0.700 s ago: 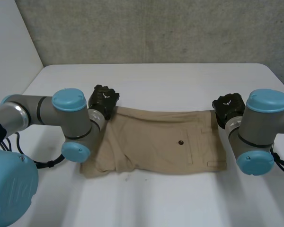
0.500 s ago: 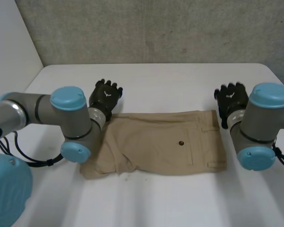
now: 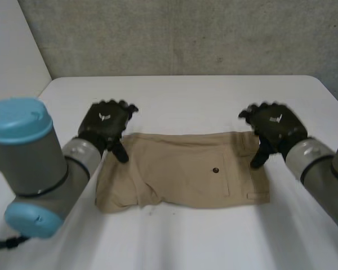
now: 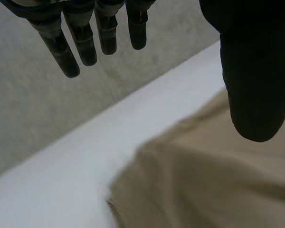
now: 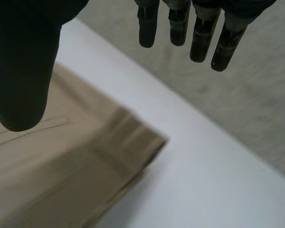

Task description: Fold the shorts.

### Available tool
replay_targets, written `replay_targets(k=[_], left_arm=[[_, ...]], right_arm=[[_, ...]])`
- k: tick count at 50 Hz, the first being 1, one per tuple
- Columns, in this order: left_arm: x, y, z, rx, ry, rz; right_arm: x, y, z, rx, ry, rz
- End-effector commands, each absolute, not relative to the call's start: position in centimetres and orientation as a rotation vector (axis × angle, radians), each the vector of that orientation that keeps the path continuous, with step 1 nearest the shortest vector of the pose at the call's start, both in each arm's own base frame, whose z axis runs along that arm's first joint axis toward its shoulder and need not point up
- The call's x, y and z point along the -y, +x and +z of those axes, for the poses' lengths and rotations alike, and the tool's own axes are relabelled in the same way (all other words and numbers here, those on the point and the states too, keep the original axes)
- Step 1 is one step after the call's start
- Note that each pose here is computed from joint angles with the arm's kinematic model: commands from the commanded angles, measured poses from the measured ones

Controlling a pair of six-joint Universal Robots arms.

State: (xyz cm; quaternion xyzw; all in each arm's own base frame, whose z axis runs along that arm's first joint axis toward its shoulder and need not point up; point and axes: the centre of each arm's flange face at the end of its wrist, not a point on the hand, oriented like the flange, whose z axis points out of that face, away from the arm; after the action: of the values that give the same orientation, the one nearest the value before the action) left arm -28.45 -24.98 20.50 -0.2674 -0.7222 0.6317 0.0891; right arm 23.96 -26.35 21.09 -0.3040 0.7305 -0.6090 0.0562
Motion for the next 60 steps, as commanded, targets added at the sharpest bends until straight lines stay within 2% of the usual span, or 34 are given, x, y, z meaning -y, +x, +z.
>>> replay_targets(k=[1, 9, 20, 33, 43, 52, 60], left_arm=[[22.0, -28.4, 17.7, 2.219, -0.790, 1.722], [23.0, -27.3, 14.5, 2.356, -0.770, 1.653], [24.1, -25.4, 12.7, 2.477, -0.756, 1.632], [24.6, -24.1, 12.3, 2.526, -0.872, 1.657], [24.2, -24.5, 14.5, 2.458, -0.904, 1.728], [22.9, -25.5, 18.5, 2.316, -0.887, 1.863], [22.3, -25.0, 18.8, 2.318, -0.874, 1.864]], right_arm=[[24.7, 23.0, 18.0, -2.280, -0.881, -1.660], [25.9, 22.4, 14.4, -2.339, -0.872, -1.603], [27.3, 22.1, 13.0, -2.335, -0.899, -1.684], [29.2, 20.7, 12.1, -2.394, -1.016, -1.718], [29.3, 20.7, 13.6, -2.368, -1.020, -1.770], [26.9, 20.4, 18.0, -2.280, -1.002, -1.876], [24.0, 20.5, 16.5, -2.279, -1.047, -1.711]])
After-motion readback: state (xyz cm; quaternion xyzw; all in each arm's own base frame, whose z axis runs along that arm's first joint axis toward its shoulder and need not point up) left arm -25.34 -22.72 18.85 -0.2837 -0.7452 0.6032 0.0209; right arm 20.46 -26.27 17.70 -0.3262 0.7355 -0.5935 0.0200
